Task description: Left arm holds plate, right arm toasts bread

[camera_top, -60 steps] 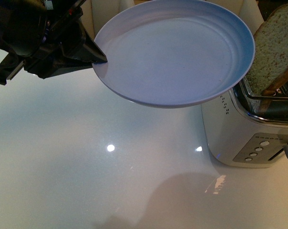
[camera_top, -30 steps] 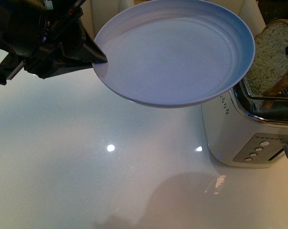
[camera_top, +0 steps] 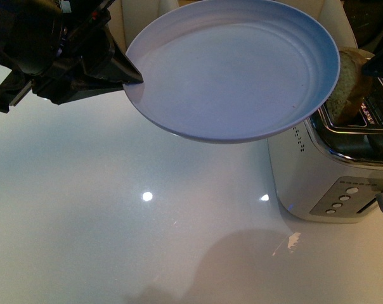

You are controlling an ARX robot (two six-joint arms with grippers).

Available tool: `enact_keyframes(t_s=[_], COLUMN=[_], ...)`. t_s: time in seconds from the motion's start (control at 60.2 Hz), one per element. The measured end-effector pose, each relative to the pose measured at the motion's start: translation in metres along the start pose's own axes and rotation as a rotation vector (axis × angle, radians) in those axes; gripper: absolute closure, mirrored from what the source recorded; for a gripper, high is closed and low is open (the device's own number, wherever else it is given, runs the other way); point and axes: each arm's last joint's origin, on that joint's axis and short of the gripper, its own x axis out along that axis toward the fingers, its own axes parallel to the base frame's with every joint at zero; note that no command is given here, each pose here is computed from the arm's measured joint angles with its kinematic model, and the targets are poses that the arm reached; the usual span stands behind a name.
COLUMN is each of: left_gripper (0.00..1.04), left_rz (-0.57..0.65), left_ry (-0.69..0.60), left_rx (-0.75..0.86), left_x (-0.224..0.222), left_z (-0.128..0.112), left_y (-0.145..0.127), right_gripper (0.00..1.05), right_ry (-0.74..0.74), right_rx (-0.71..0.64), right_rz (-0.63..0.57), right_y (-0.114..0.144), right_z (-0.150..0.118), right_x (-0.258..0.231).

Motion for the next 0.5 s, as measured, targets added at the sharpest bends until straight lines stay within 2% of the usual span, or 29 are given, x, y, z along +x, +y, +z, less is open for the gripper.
enact_keyframes(t_s=[0.05,0.299,0.498], left_gripper=[1.02,1.02,1.02], left_rz=[0.0,0.001,0.008], left_ry=[0.0,0.0,0.004], left_rx=[0.0,0.001,0.0], left_x=[0.0,0.001,0.002], left_z=[0.0,-0.001,-0.004], left_y=[0.0,0.0,0.002], right_gripper=[0.07,0.09,0.09], right_ry=[-0.05,-0.363,-0.404], right_rx=[0.015,0.067,0.07], right_rz=[-0.004,-0.072,-0.083], right_y=[-0.001,-0.01,-0.011], right_z=[0.005,0.014,0.014], right_x=[-0.008,-0.074,-0.085])
